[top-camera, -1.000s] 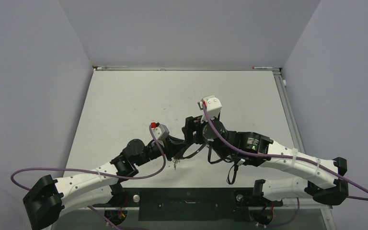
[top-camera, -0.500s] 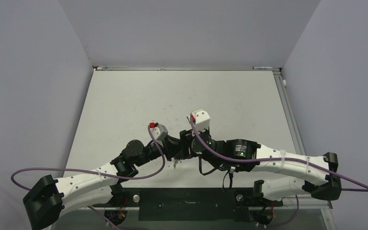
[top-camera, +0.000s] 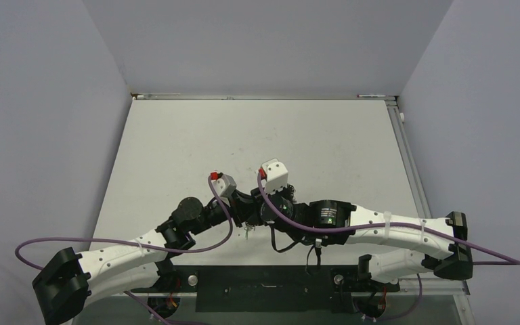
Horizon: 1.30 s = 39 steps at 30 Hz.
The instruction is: Put the keys on the keyring
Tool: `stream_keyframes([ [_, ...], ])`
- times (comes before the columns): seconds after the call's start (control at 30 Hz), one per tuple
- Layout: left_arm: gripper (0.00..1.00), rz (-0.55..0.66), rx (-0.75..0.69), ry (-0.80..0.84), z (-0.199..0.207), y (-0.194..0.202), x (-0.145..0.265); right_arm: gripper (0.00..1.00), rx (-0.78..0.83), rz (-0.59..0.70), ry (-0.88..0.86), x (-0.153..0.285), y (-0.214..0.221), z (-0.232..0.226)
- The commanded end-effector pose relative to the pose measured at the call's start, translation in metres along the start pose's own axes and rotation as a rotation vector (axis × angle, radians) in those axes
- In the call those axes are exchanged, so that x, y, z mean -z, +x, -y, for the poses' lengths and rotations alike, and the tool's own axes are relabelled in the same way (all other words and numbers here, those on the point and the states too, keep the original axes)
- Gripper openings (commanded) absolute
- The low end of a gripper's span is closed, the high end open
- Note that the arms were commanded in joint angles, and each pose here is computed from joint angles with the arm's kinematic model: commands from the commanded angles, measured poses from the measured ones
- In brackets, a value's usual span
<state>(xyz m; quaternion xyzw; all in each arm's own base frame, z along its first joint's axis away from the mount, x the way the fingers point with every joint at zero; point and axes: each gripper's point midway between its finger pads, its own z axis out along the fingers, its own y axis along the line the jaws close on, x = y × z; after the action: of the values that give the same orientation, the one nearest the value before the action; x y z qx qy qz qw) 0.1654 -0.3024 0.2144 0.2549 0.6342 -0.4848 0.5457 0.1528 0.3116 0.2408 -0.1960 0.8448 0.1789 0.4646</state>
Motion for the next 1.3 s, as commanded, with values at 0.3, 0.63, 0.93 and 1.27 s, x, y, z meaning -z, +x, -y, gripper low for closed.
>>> stream_keyframes([
  [0.3,0.0,0.109,-0.011,0.102,0.023,-0.034,-0.002,0.38,-0.006,0.086,0.065,0.003,-0.031,0.005],
  [0.63,0.0,0.099,-0.012,0.087,0.02,-0.031,-0.002,0.38,-0.018,0.135,0.036,0.013,-0.052,0.003],
  [0.93,0.0,0.114,-0.009,0.094,0.023,-0.036,0.0,0.38,0.011,0.105,0.071,-0.001,-0.043,0.006],
  [1.27,0.0,0.121,-0.008,0.098,0.024,-0.039,0.0,0.29,0.019,0.055,0.076,-0.013,-0.029,0.01],
])
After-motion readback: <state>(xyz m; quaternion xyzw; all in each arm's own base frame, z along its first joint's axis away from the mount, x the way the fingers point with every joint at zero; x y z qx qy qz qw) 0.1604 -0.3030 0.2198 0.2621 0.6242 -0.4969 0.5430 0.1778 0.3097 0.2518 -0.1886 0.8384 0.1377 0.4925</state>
